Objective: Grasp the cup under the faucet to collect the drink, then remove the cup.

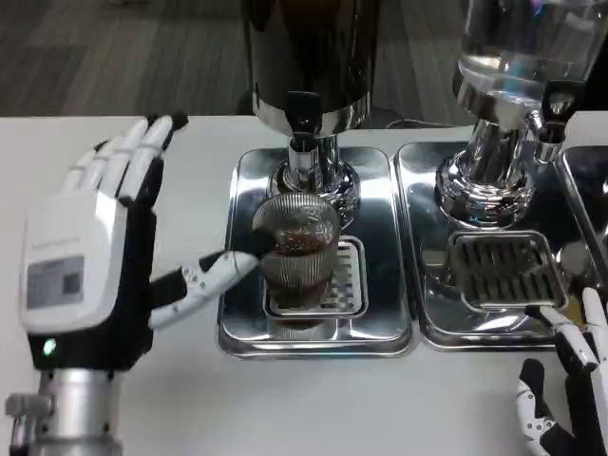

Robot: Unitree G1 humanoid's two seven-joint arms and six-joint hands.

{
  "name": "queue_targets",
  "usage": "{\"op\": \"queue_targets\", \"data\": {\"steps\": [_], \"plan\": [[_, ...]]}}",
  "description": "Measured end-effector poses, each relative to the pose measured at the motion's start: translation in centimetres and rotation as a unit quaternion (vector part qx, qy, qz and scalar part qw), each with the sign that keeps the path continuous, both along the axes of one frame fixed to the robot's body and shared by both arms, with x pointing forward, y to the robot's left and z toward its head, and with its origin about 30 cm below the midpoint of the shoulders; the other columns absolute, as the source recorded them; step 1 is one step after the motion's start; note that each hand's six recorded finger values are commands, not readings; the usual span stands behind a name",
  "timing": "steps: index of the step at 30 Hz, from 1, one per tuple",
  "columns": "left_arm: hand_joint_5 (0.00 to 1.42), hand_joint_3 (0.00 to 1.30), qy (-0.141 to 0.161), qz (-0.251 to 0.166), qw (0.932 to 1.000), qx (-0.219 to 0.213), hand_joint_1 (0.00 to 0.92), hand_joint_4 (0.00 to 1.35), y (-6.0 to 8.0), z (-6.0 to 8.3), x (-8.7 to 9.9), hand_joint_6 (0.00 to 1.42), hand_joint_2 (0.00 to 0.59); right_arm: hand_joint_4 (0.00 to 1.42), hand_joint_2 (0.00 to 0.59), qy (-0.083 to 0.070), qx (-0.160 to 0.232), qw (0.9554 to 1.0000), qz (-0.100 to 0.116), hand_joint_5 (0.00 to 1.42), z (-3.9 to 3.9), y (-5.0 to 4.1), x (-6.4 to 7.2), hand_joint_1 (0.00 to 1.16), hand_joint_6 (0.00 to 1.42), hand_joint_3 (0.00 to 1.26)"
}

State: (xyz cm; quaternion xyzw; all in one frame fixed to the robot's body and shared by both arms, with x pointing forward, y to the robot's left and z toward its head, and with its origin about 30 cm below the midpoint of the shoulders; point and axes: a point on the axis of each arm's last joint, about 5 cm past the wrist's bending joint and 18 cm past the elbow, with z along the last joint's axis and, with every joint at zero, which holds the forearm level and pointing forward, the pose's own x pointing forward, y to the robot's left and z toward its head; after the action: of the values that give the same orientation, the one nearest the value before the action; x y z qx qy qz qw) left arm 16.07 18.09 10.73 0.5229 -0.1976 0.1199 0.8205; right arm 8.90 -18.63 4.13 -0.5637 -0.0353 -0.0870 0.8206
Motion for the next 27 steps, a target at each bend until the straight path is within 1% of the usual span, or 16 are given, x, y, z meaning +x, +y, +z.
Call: {"op": "queue_targets", "data": {"steps": [2,4,6,8,10,13,14,17,18,20,21,22,23,24,25,27], "plan": [[0.18,0.21,0.017,0.001,0.9998,-0.007,0.000,0.00,0.3,-0.6,-1.0,0.20,0.054,0.01,0.478,0.000,-0.001,1.0000,0.001,0.00,0.03,-0.05,0.0,0.44,0.12,0.24],[0.18,0.21,0.038,0.007,0.9992,-0.012,0.000,0.00,0.7,-1.5,-2.4,0.19,0.054,0.00,0.436,0.000,-0.005,1.0000,0.004,0.00,0.08,-0.23,0.0,0.43,0.11,0.21],[0.17,0.21,0.059,0.012,0.9982,-0.006,0.000,0.00,1.0,-2.7,-3.8,0.18,0.053,0.00,0.384,0.002,-0.005,0.9999,0.012,0.00,0.24,-0.32,0.2,0.40,0.09,0.20],[0.17,0.21,0.079,0.017,0.9967,-0.002,0.000,0.00,1.3,-3.6,-4.7,0.18,0.053,0.00,0.333,0.000,-0.005,0.9998,0.020,0.00,0.53,-0.25,0.5,0.39,0.07,0.17],[0.17,0.20,0.101,0.021,0.9946,0.003,0.000,0.00,1.6,-4.5,-5.7,0.17,0.053,0.00,0.279,-0.004,-0.002,0.9995,0.032,0.00,1.02,0.00,0.9,0.38,0.07,0.13],[0.16,0.17,0.113,0.012,0.9933,0.019,0.000,0.00,1.5,-5.2,-6.3,0.16,0.051,0.00,0.240,-0.002,0.003,0.9989,0.047,0.00,1.69,0.30,1.4,0.41,0.05,0.06],[0.15,0.17,0.119,0.009,0.9927,0.022,0.000,0.00,1.4,-5.6,-6.6,0.15,0.051,0.00,0.240,0.000,0.006,0.9985,0.054,0.00,2.15,0.49,1.7,0.42,0.04,0.04],[0.15,0.16,0.147,0.008,0.9885,0.033,0.000,0.00,1.5,-6.8,-7.2,0.15,0.052,0.00,0.234,-0.005,0.022,0.9967,0.078,0.00,3.57,1.15,2.6,0.46,0.00,0.00],[0.15,0.17,0.151,0.008,0.9879,0.034,0.000,0.00,1.5,-6.9,-7.3,0.15,0.057,0.00,0.232,-0.004,0.026,0.9962,0.083,0.00,3.82,1.30,2.8,0.49,0.00,0.00],[0.15,0.17,0.156,0.013,0.9869,0.036,0.000,0.00,1.7,-7.3,-7.6,0.15,0.058,0.00,0.225,0.010,0.041,0.9938,0.103,0.00,4.65,1.86,3.8,0.51,0.00,0.00],[0.15,0.18,0.153,0.015,0.9874,0.037,0.000,0.00,1.8,-7.5,-7.7,0.15,0.059,0.00,0.222,0.017,0.046,0.9925,0.112,0.00,4.99,2.17,4.2,0.53,0.00,0.00],[0.15,0.18,0.149,0.019,0.9880,0.039,0.000,0.00,1.9,-7.6,-7.8,0.15,0.059,0.00,0.220,0.025,0.050,0.9902,0.128,0.00,5.40,2.59,4.7,0.53,0.00,0.00],[0.15,0.19,0.147,0.021,0.9881,0.038,0.000,0.00,2.0,-7.7,-7.8,0.15,0.059,0.00,0.207,0.031,0.054,0.9889,0.135,0.00,5.58,2.79,5.0,0.53,0.00,0.00],[0.15,0.19,0.148,0.022,0.9880,0.039,0.000,0.00,2.0,-7.8,-7.9,0.15,0.060,0.00,0.205,0.042,0.063,0.9870,0.142,0.00,5.82,3.06,5.4,0.53,0.00,0.00],[0.15,0.19,0.149,0.023,0.9878,0.039,0.000,0.00,2.1,-7.8,-7.9,0.15,0.060,0.00,0.204,0.049,0.070,0.9857,0.146,0.00,5.99,3.28,5.8,0.53,0.00,0.00],[0.15,0.21,0.152,0.023,0.9873,0.039,0.000,0.00,2.1,-8.1,-8.1,0.15,0.063,0.00,0.200,0.069,0.089,0.9799,0.165,0.00,6.55,3.95,6.9,0.53,0.00,0.00]]}}
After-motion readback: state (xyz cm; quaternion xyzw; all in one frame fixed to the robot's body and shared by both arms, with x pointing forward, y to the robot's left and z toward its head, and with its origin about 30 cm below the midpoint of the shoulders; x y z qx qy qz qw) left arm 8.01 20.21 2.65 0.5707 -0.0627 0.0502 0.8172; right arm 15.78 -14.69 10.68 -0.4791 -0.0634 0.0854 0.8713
